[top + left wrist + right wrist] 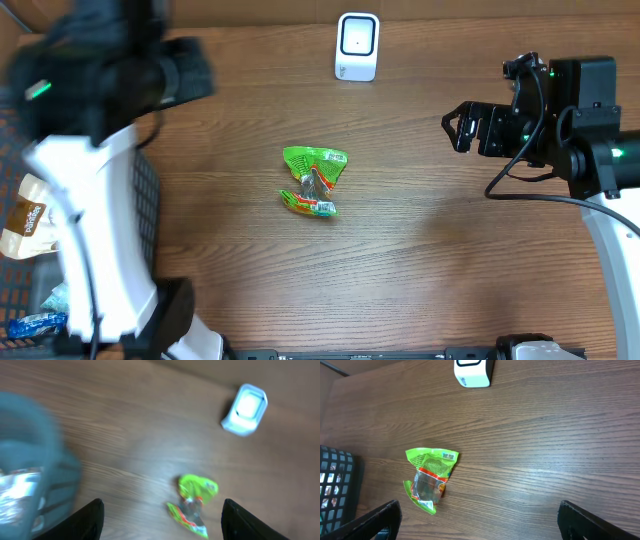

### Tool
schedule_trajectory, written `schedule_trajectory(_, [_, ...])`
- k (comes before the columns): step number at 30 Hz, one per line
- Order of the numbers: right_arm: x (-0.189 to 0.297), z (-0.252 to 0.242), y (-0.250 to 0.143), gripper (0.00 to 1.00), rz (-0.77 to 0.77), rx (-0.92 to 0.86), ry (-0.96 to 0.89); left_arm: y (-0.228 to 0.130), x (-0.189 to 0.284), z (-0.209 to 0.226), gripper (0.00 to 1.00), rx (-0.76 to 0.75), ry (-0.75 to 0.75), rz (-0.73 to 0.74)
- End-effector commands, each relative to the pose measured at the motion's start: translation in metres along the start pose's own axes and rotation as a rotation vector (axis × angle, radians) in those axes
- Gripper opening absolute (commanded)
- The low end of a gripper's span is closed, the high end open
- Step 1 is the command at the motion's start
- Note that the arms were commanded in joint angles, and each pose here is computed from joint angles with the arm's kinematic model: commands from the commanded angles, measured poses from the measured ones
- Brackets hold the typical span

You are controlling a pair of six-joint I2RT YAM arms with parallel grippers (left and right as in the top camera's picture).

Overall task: Scan the item barcode
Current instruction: 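Return the left gripper into the basket and grasp the clear nut bag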

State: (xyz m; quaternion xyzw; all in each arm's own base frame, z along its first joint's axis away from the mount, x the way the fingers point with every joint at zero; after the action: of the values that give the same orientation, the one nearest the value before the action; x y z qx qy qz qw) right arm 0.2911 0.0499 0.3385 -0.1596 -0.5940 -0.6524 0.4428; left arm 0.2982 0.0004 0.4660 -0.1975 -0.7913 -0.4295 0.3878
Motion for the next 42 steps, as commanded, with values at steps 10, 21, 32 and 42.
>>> schedule_trajectory(10, [0.007,0.003,0.007,1.00,-0.030,0.015,-0.001,0.011,-0.001,0.158,0.66,0.471,0.367,0.021])
schedule_trajectory(21, [0.007,0.003,0.007,1.00,-0.032,0.016,-0.002,-0.003,-0.070,0.245,0.72,0.745,0.506,0.087])
schedule_trajectory(32, [0.007,0.003,0.006,1.00,-0.028,0.014,-0.001,-0.044,-0.159,0.288,0.85,0.806,0.570,0.073])
schedule_trajectory(42, [0.007,0.003,0.006,1.00,-0.028,0.014,-0.001,-0.074,-0.197,0.311,0.99,0.787,0.638,0.015])
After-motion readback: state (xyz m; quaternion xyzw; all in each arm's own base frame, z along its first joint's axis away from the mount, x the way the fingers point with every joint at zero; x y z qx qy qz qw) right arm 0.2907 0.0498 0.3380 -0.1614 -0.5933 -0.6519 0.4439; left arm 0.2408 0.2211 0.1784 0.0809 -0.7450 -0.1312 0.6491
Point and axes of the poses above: each gripper's point midway between its finger pads, its own x axis back along the fingers, its own z axis along the line the jaws close on, y = z × x, the point moved 9 cm from there along x, back along the fingers, and after that the axes turned 14 degrees about x, right-handed, at the moved point
